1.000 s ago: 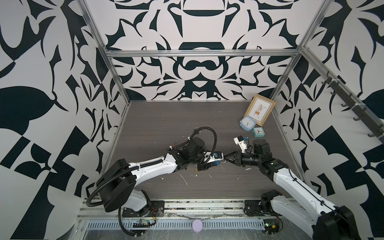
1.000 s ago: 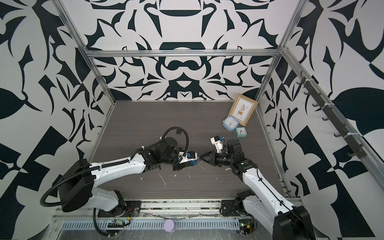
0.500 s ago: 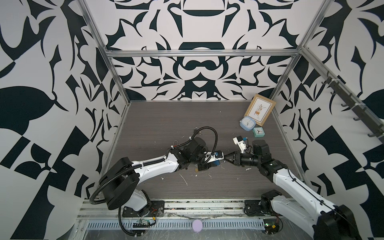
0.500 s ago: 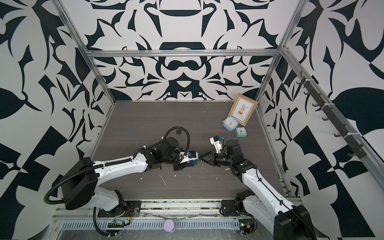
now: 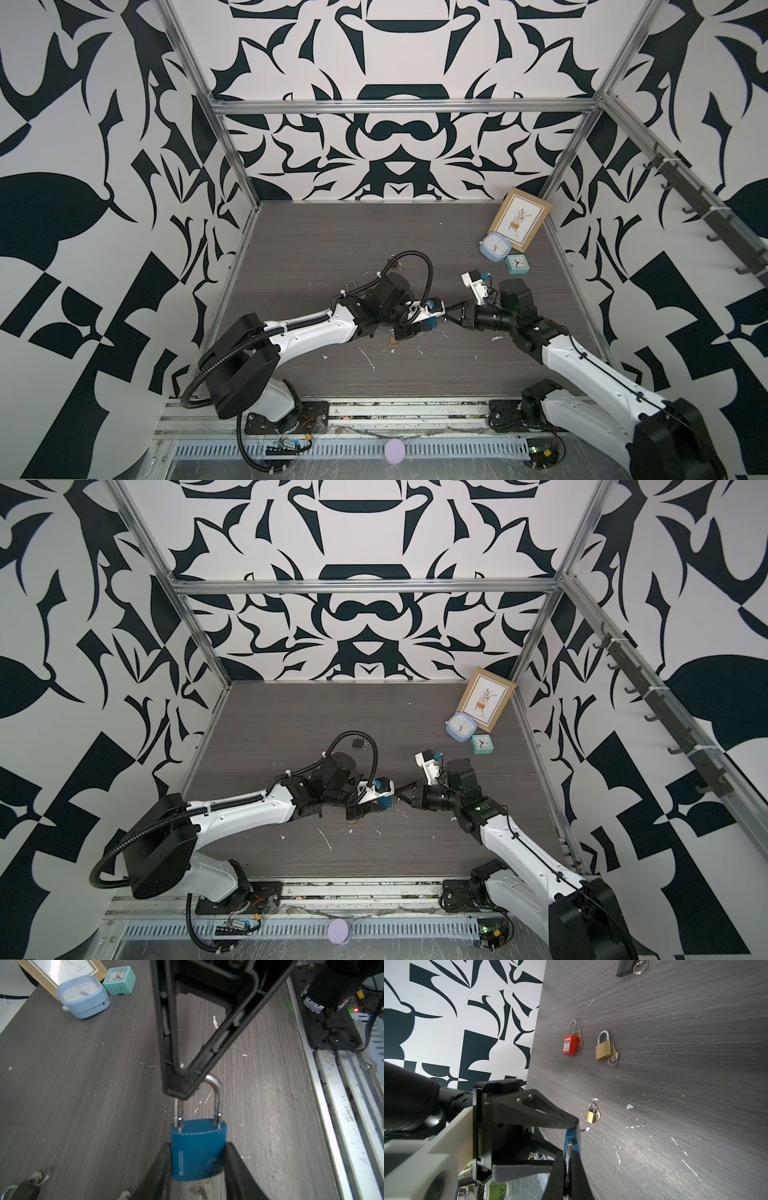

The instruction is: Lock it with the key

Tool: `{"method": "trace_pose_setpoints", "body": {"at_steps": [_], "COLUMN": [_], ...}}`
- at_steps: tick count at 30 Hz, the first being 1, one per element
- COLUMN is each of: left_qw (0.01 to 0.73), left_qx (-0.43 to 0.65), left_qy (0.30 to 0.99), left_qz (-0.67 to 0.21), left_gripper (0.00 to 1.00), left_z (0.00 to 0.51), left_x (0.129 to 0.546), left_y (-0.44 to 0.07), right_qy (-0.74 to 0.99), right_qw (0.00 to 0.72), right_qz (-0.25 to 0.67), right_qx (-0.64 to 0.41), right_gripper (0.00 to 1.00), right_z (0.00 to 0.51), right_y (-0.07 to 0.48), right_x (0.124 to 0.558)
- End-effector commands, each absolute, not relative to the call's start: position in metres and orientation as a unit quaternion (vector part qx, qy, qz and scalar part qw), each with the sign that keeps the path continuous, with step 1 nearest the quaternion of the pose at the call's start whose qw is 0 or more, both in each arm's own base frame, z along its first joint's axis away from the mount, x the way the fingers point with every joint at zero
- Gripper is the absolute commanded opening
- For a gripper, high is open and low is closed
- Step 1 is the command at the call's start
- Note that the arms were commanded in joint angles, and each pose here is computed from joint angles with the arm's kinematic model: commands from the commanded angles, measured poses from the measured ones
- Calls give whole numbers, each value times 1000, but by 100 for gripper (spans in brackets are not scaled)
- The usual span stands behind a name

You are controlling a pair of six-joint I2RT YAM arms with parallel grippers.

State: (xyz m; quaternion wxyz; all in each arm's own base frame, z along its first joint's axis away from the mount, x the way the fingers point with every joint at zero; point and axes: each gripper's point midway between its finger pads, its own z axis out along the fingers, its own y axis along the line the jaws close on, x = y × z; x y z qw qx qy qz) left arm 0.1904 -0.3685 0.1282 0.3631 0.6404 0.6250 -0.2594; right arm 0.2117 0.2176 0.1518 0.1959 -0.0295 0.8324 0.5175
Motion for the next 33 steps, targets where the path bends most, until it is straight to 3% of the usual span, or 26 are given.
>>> {"method": "trace_pose_setpoints", "body": {"at_steps": [1, 10, 17, 18, 22, 24, 33], "left_qw": [470, 517, 501, 505, 535, 540, 548], "left_qx": [612, 589, 587, 583, 560, 554, 531], "left_qy": [568, 548, 578, 582, 599, 609, 632], "left_qz": [-287, -292, -266, -257, -205, -176, -136], "left_gripper": [0, 0, 0, 3, 35, 44, 57], "left_z": [194, 225, 199, 197, 198, 198, 198], "left_x": [210, 221, 223, 224, 234, 240, 239], "left_y": [-399, -403, -389, -384, -361, -351, -320], "right_qy": [833, 847, 859, 860, 862, 865, 863], "right_qw": [138, 121, 175, 184, 206, 211, 232], "right_qz": [532, 516, 480, 476, 462, 455, 448], "right_qx": [-53, -51, -24, -20, -10, -5, -36], "right_gripper": [0, 0, 0, 0, 0, 0, 0], "right_z": [139, 120, 120, 122, 128, 128, 135], "right_y": [232, 236, 226, 224, 223, 223, 245], "right_x": [185, 180, 200, 203, 216, 225, 265]}}
